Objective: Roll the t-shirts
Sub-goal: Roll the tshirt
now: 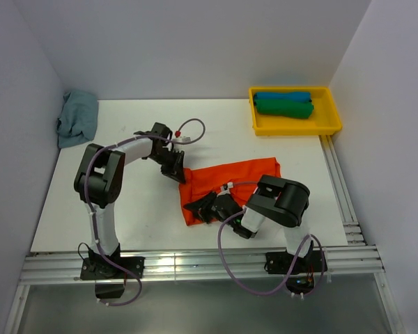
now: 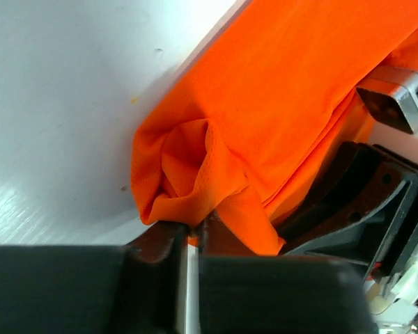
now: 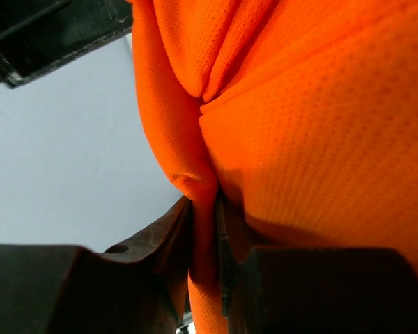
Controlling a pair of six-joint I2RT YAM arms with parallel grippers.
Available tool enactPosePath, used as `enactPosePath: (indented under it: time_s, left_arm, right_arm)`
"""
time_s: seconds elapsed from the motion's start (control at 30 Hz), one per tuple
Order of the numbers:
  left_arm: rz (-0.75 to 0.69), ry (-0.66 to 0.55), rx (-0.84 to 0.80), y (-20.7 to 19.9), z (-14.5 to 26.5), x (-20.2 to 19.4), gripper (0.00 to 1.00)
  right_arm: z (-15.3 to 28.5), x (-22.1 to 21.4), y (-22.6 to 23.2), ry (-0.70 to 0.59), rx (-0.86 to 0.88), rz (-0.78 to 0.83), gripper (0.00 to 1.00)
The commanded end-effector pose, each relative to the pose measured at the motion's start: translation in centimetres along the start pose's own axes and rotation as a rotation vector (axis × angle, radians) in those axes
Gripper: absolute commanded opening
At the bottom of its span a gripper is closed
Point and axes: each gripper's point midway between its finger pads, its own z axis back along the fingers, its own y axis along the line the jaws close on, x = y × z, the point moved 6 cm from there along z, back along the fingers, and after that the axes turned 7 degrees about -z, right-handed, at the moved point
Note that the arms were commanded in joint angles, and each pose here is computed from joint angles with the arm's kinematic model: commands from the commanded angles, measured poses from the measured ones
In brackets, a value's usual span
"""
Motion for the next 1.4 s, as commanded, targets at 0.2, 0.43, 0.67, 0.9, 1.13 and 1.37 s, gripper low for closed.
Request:
enactPosePath:
  time_s: [0.2, 0.43, 0.67, 0.9, 1.13, 1.37]
  left_arm:
    - [-0.053, 0.073, 0.167, -0.5, 0.5, 1.9, 0.0]
    - [-0.067, 0.146, 0.237, -1.0, 0.3, 2.2, 0.0]
    - [-0.078, 0.181, 0.267, -1.4, 0.1, 2.4, 0.0]
    - [-0.088, 0.203, 0.281, -1.8, -0.2, 2.5, 0.0]
    - [-0.087, 0.212, 0.28, -1.9, -0.3, 2.6, 0.0]
    - [-0.091, 0.215, 0.283, -2.1, -0.3, 2.8, 0.0]
  right_arm:
    - [0.5, 1.0, 1.2, -0.158, -0.272, 0.324, 0.5]
    - [1.7, 1.2, 4.1, -0.316, -0.428, 0.563, 0.54]
    - [0.7, 1.0, 8.0, -0.449, -0.59, 0.814, 0.51]
    - [-2.5, -0.4, 7.9, -0.455, -0.623, 0.966, 0.49]
    - [-4.7, -1.6, 7.9, -0.503, -0.704, 1.094, 0.49]
    - [-5.0, -1.5, 6.5, -0.569, -0.84, 1.175, 0.48]
